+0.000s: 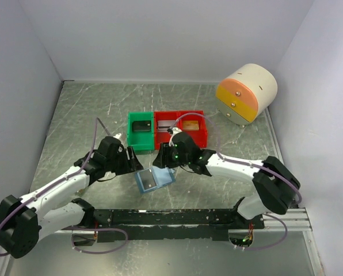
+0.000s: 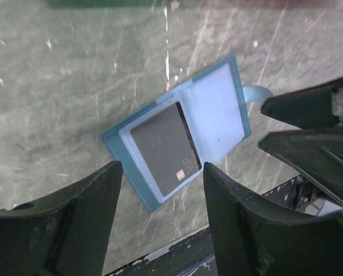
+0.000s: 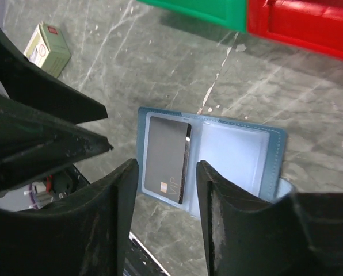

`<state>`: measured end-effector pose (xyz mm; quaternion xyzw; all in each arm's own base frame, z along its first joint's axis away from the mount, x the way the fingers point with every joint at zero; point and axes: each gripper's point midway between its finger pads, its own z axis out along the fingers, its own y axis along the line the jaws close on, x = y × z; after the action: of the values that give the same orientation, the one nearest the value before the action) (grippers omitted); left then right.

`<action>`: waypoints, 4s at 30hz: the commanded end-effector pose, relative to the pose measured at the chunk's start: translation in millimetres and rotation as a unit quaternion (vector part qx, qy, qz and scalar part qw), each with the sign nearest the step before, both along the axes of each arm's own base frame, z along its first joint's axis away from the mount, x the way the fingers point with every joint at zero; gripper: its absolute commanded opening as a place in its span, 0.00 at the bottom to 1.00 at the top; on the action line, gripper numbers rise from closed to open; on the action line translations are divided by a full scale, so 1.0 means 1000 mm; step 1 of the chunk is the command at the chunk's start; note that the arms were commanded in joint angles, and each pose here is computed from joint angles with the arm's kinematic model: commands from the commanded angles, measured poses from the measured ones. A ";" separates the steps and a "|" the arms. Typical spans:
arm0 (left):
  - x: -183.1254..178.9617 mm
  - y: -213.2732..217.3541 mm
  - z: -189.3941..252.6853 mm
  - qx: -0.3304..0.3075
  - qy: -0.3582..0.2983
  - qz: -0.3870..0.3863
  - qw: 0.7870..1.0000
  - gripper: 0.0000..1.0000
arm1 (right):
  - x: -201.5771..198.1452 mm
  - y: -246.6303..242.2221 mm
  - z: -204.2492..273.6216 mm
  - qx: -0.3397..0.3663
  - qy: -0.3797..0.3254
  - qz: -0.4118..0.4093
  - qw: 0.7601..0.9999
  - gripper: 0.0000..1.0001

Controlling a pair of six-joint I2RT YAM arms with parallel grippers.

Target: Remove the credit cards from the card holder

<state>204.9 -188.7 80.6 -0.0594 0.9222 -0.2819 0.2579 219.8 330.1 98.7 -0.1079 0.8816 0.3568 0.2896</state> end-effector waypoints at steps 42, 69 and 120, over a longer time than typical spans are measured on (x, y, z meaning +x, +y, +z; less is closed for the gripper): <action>-0.041 -0.022 -0.078 0.084 0.066 -0.040 0.993 0.27 | -0.035 0.020 -0.070 0.054 0.124 0.140 0.981 0.24; -0.040 -0.019 -0.074 0.090 0.060 -0.033 0.994 0.25 | -0.033 0.021 -0.073 0.064 0.126 0.139 0.980 0.04; -0.018 -0.063 0.000 0.010 -0.024 -0.048 0.998 0.41 | -0.020 -0.013 -0.083 0.104 0.158 0.091 0.978 0.00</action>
<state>171.9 -230.3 50.3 -0.0091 0.9408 -0.2488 0.2300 194.3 317.7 20.4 -0.1042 0.8556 0.4924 0.1210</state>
